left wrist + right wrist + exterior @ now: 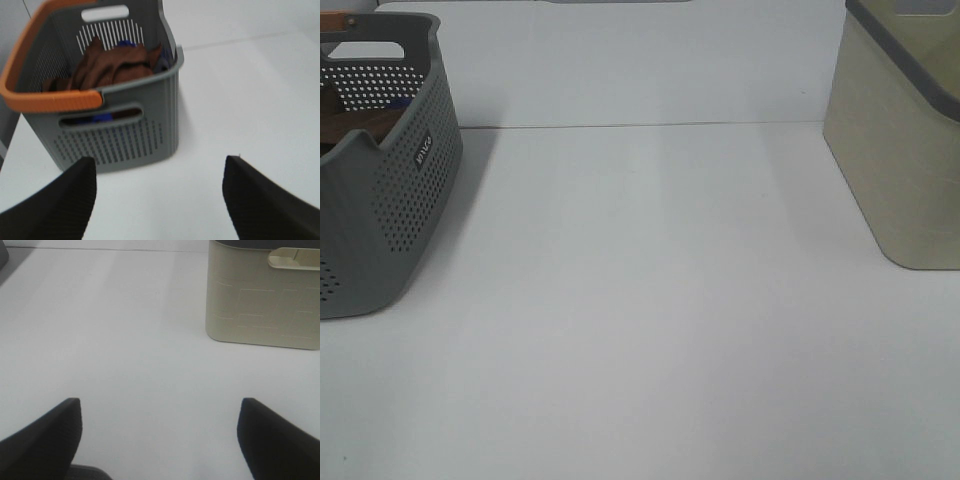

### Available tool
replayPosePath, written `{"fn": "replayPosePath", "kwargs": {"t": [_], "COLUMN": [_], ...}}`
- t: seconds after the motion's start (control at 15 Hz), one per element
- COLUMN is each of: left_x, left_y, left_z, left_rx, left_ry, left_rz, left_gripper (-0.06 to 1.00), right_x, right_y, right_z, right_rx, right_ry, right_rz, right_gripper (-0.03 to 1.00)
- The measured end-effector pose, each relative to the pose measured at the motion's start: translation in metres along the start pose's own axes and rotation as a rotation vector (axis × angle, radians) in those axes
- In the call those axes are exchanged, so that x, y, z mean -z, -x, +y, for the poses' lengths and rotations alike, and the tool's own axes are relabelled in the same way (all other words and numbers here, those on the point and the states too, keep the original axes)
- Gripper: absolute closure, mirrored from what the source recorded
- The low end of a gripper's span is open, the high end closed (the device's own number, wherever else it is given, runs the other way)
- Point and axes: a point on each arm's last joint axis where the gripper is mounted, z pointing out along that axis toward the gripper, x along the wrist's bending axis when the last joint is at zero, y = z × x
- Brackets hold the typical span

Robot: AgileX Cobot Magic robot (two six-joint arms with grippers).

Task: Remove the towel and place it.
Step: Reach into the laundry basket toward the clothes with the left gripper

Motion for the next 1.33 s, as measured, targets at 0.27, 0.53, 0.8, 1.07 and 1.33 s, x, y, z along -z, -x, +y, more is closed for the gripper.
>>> {"fn": "replayPosePath", "kwargs": {"t": [0.27,0.53,0.8,1.07,1.33], "left_x": [-0.03,-0.1,-0.175,-0.252,-0.308], "left_y": [-0.006,-0.012,-0.018,-0.029,-0.04], "left_z": [0.035,0.056,0.083,0.103,0.122], "left_rx": [0.008,0.061,0.088,0.108,0.065], "left_ry": [0.138,-0.076,-0.302,-0.563,-0.63], "left_rz": [0.027,0.023,0.014,0.063,0.129], "left_gripper": [0.26,0.26,0.26,0.26,0.26], "right_x": [0.0,0.0,0.0,0.0,0.0], "right_y": [0.0,0.0,0.0,0.0,0.0], "right_z": [0.0,0.0,0.0,0.0,0.0], "right_rx": [0.0,0.0,0.0,0.0,0.0], "right_ry": [0.0,0.0,0.0,0.0,0.0], "right_rz": [0.0,0.0,0.0,0.0,0.0], "right_gripper": [0.17,0.17,0.17,0.17,0.17]}}
